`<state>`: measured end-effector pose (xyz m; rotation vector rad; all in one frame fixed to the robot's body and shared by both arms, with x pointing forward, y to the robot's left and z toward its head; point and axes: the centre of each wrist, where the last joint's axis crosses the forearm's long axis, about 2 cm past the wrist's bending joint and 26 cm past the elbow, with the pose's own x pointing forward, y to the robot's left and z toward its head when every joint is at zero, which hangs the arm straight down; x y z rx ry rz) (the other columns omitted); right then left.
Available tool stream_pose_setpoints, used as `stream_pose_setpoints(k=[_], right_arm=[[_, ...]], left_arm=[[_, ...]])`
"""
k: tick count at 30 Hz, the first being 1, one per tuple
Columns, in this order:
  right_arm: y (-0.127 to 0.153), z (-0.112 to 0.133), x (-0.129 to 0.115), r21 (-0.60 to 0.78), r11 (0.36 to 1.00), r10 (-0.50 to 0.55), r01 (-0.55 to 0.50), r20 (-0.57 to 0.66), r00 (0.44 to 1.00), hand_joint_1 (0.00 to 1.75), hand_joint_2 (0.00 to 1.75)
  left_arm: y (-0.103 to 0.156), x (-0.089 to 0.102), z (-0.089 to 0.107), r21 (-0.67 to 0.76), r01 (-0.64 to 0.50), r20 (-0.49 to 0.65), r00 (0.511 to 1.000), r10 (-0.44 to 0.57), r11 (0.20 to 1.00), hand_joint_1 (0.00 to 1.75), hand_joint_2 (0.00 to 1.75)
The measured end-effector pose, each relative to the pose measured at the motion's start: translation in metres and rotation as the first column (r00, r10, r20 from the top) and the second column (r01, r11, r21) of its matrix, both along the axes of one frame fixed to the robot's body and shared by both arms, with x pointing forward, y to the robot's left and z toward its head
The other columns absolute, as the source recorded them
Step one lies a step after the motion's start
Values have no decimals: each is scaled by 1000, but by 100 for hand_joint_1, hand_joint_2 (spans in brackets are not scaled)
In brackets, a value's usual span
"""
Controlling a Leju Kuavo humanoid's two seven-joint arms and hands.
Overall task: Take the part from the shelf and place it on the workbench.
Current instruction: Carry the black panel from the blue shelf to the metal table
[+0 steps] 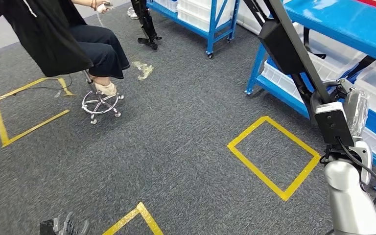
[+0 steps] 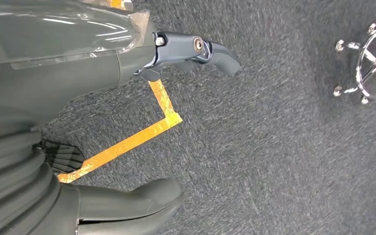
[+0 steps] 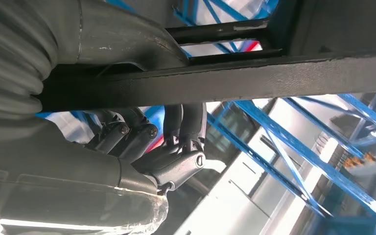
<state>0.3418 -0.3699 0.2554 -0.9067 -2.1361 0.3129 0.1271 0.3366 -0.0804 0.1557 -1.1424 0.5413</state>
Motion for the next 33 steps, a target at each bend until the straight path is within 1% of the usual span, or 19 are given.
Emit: stream_pose_setpoints(k=[4, 9, 15, 19, 22, 26, 33], right_arm=[[0, -1, -1, 0, 1000, 0, 0, -1, 1000, 175, 175], [0, -1, -1, -1, 1000, -2, 2, 0, 1000, 175, 175], [-4, -2, -7, -11, 1000, -4, 4, 1, 1000, 175, 175], [-5, -5, -11, -15, 1000, -1, 1, -4, 1000, 175, 175], [-7, -9, -18, -25, 1000, -4, 4, -10, 1000, 175, 175], [-8, -21, -33, -34, 999, -13, 12, -32, 999, 175, 175], [-6, -27, -55, -48, 999, -19, 19, -15, 1000, 175, 175]], left_arm=[[3, -3, 0, 7, -1, -4, 1000, 1, 1000, 0, 175], [3, -2, 0, 11, 1, -1, 1000, 0, 1000, 0, 175], [4, 1, 2, 25, 3, 2, 1000, -3, 1000, 0, 175], [4, -1, 1, 18, 1, -1, 1000, -1, 1000, 0, 175], [4, 1, 2, 1, 4, 4, 1000, -4, 1000, 0, 175], [-1, 0, 0, -21, 12, -5, 1000, -12, 1000, 0, 175], [-7, 5, 0, -30, 29, -8, 1000, -29, 999, 0, 175]])
